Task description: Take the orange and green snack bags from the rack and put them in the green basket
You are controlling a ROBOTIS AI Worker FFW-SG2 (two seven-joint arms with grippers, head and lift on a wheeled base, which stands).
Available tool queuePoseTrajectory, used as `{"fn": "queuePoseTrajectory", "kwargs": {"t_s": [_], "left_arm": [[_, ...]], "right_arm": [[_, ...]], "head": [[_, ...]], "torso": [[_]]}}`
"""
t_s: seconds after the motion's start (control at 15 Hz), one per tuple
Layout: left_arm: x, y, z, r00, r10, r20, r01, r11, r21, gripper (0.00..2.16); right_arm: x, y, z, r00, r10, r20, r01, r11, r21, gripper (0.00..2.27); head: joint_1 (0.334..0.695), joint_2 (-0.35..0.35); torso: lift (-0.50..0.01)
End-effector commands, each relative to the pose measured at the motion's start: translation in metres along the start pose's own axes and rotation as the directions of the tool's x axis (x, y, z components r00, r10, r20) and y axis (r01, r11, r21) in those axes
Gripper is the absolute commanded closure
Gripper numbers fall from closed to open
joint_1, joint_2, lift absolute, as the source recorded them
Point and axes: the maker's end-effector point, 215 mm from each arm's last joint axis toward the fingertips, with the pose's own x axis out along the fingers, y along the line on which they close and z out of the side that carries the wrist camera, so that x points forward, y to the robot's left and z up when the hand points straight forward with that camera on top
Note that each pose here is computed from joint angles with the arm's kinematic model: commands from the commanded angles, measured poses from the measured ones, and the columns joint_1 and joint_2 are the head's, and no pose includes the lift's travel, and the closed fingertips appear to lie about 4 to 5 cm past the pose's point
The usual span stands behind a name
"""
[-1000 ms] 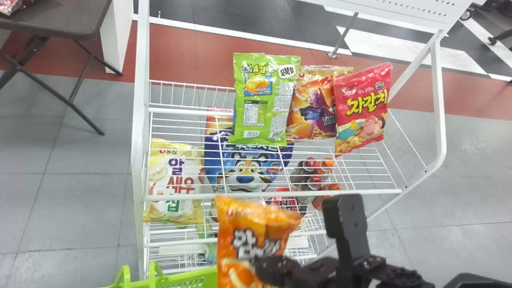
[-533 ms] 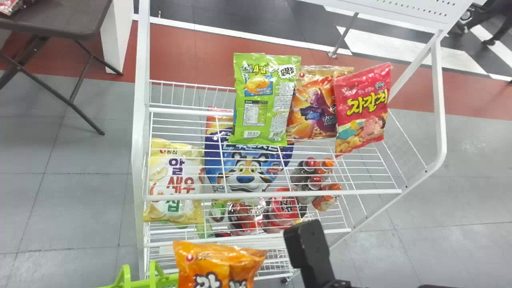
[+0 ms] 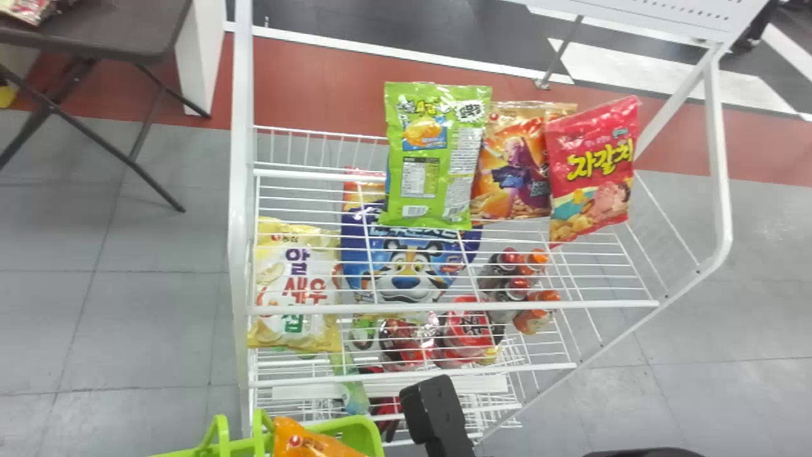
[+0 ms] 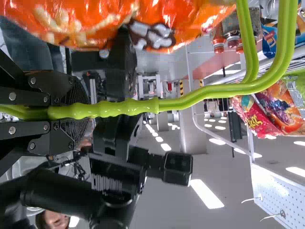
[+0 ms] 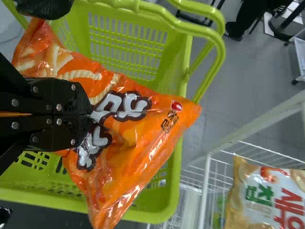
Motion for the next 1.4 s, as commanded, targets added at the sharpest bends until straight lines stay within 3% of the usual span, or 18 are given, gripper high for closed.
{"fn": "queuePoseTrajectory", "kwargs": {"t_s": [0.0, 0.2, 0.27, 0.33, 0.53, 0.6, 0.67, 0.73, 0.8, 1.33], "left_arm": [[0.0, -0.001, -0.001, 1.0, -0.004, -0.001, 0.004, 1.0, -0.001, 2.02], [0.0, -0.001, -0.001, 1.0, -0.005, -0.002, 0.005, 1.0, 0.001, 2.02], [0.0, -0.002, -0.001, 1.0, -0.007, -0.002, 0.007, 1.0, 0.001, 2.02], [0.0, -0.002, -0.001, 1.0, -0.006, -0.003, 0.006, 1.0, 0.001, 2.02], [0.0, -0.002, 0.0, 1.0, -0.007, -0.003, 0.007, 1.0, 0.002, 2.02], [0.0, -0.002, 0.0, 1.0, -0.007, -0.003, 0.007, 1.0, 0.001, 2.02], [0.0, -0.002, 0.0, 1.0, -0.007, -0.003, 0.007, 1.0, 0.001, 2.02], [-0.001, -0.001, 0.0, 1.0, -0.005, -0.003, 0.005, 1.0, 0.001, 2.02], [-0.001, -0.001, 0.0, 1.0, -0.005, -0.003, 0.005, 1.0, 0.001, 2.02], [-0.001, -0.001, 0.001, 1.0, -0.005, -0.003, 0.005, 1.0, 0.004, 2.02]], "right_arm": [[0.016, 0.0, 0.004, 1.0, 0.017, -0.001, -0.017, 1.0, 0.016, 2.25], [0.034, -0.007, 0.003, 1.0, 0.014, -0.021, -0.013, 1.0, 0.028, 2.25], [0.04, -0.006, -0.001, 0.998, 0.036, -0.046, -0.035, 0.999, 0.038, 2.1], [0.044, -0.008, -0.009, 0.995, 0.045, -0.087, -0.041, 0.998, 0.05, 1.72], [0.057, -0.012, -0.02, 0.985, 0.046, -0.165, -0.037, 0.998, 0.057, 1.61], [0.058, -0.014, -0.017, 0.985, 0.043, -0.164, -0.034, 0.998, 0.056, 1.42], [0.056, -0.012, -0.016, 0.987, 0.041, -0.157, -0.034, 0.998, 0.05, 0.93], [0.048, -0.013, -0.013, 0.991, 0.004, -0.133, -0.001, 1.0, 0.027, 0.12], [0.039, -0.016, -0.01, 0.993, -0.039, -0.108, 0.039, 0.999, -0.002, 0.0], [-0.039, -0.007, 0.041, 0.989, -0.093, 0.117, 0.099, 0.994, -0.052, 0.07]], "head": [[0.695, -0.246], [0.695, -0.185], [0.695, -0.176], [0.695, -0.17], [0.695, -0.161], [0.695, -0.163], [0.695, -0.163], [0.695, -0.158], [0.695, -0.158], [0.695, -0.213]], "torso": [[0.0], [0.0], [0.0], [0.0], [0.0], [0.0], [0.0], [0.0], [0.0], [0.0]]}}
